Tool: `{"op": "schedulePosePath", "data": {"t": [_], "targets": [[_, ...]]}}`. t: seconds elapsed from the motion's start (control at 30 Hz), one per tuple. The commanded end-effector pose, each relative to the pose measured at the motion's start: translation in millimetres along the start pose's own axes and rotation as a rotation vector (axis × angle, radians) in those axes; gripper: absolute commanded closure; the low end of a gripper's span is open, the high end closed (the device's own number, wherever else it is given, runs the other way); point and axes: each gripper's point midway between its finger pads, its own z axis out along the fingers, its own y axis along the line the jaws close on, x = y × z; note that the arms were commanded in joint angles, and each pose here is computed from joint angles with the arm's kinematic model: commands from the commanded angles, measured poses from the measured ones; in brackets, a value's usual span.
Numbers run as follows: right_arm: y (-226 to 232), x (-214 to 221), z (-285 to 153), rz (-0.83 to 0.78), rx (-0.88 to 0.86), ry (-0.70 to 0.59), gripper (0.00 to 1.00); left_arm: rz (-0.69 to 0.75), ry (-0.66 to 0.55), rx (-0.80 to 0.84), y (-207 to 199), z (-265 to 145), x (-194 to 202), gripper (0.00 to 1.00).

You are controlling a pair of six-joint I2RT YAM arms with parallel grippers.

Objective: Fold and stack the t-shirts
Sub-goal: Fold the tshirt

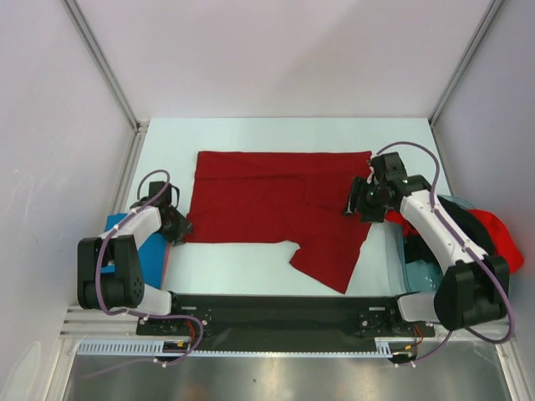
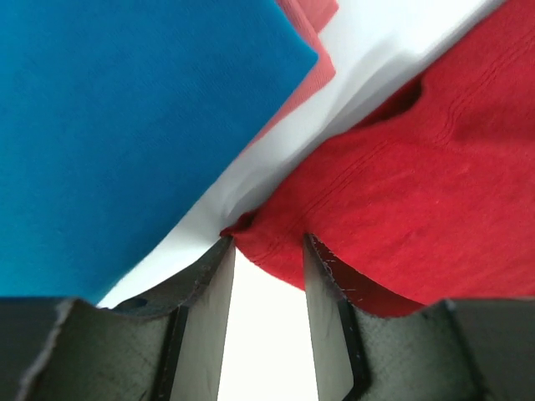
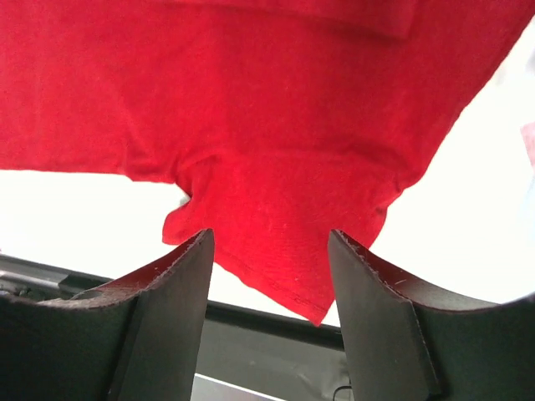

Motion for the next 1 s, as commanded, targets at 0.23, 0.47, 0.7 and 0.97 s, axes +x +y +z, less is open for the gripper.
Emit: {"op": "schedulePosePath", "data": {"t": [0.23,0.47,0.7,0.97], "targets": [[-10,67,-7,0.053,-0.046,0.112,0.36,-0.044,-0.026,-0.063,12,16,0,0.60],[-15,101,9,0.136,-0.078,0.192,0.37,-0.001,-0.032,-0.072,23,7,8,0.55],[-12,104,15,0.171,-0.093,0.204,0.37,0.017,-0.041,-0.088,30,2,6,0.53],[-31,120,20,0.260,0.008,0.218,0.37,0.048,0.012,-0.063,20,15,6,0.73]]}}
